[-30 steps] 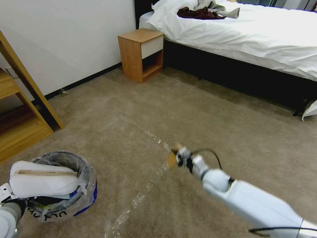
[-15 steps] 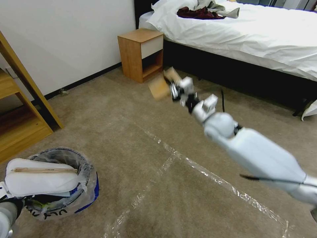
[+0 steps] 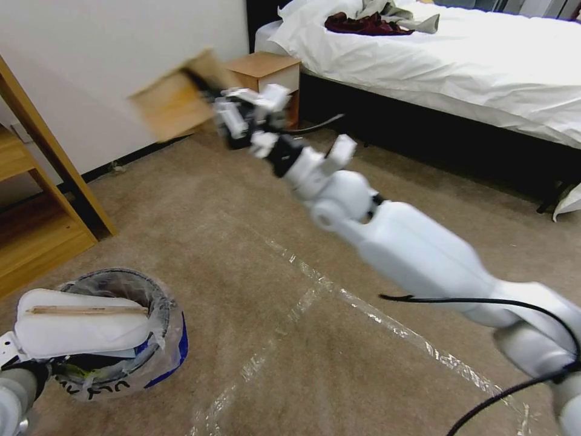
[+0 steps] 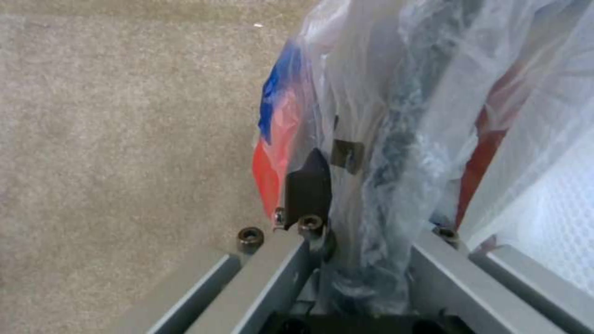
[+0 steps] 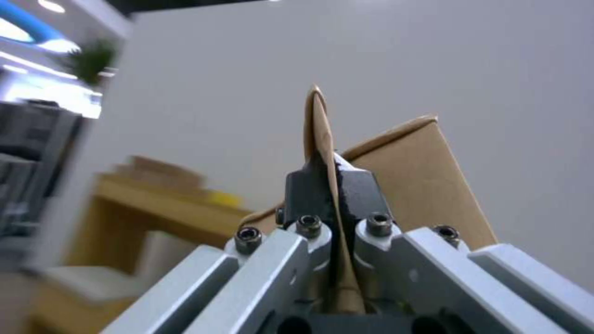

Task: Pick up the trash bin and place the garbage on the floor into it.

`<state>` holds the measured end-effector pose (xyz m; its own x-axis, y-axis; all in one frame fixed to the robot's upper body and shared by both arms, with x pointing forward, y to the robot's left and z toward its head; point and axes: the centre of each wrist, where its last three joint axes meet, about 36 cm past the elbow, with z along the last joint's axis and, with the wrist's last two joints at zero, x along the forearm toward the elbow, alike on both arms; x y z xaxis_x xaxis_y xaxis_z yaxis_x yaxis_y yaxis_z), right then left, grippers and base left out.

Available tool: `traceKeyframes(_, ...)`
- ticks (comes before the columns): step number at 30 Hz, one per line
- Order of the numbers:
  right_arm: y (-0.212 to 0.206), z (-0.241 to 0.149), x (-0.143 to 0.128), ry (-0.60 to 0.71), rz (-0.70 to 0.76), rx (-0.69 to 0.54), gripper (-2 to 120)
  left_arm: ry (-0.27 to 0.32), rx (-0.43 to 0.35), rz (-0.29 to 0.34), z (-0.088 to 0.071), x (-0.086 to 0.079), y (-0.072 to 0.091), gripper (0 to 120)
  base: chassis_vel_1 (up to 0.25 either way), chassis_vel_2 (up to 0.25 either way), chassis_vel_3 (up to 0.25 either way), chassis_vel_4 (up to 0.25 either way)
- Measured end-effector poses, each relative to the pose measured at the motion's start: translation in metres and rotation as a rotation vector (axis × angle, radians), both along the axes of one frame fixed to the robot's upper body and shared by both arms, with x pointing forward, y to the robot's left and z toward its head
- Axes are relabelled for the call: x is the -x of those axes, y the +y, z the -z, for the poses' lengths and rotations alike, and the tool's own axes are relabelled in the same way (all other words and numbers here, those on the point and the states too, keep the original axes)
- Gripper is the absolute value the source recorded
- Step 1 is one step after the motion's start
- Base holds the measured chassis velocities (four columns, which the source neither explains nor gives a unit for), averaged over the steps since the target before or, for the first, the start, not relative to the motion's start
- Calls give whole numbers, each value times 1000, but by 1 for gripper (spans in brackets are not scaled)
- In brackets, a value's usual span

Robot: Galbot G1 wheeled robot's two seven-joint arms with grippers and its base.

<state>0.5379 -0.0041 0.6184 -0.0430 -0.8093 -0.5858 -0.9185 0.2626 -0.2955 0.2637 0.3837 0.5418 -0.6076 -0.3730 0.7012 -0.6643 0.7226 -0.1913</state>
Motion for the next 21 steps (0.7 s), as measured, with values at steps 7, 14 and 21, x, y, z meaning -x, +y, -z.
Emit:
traceKeyframes(7,65,42,26,20,-138,88,0,-1,10,3,1,0,-3,0,0,0,0,0)
traceKeyframes(14,100,89,37,45,-188,166,0,1,9,-4,0,3,-3,0,0,0,0,0)
traceKeyframes(21,117,141,41,40,-191,244,0,-1,9,-4,-1,4,-5,0,0,0,0,0)
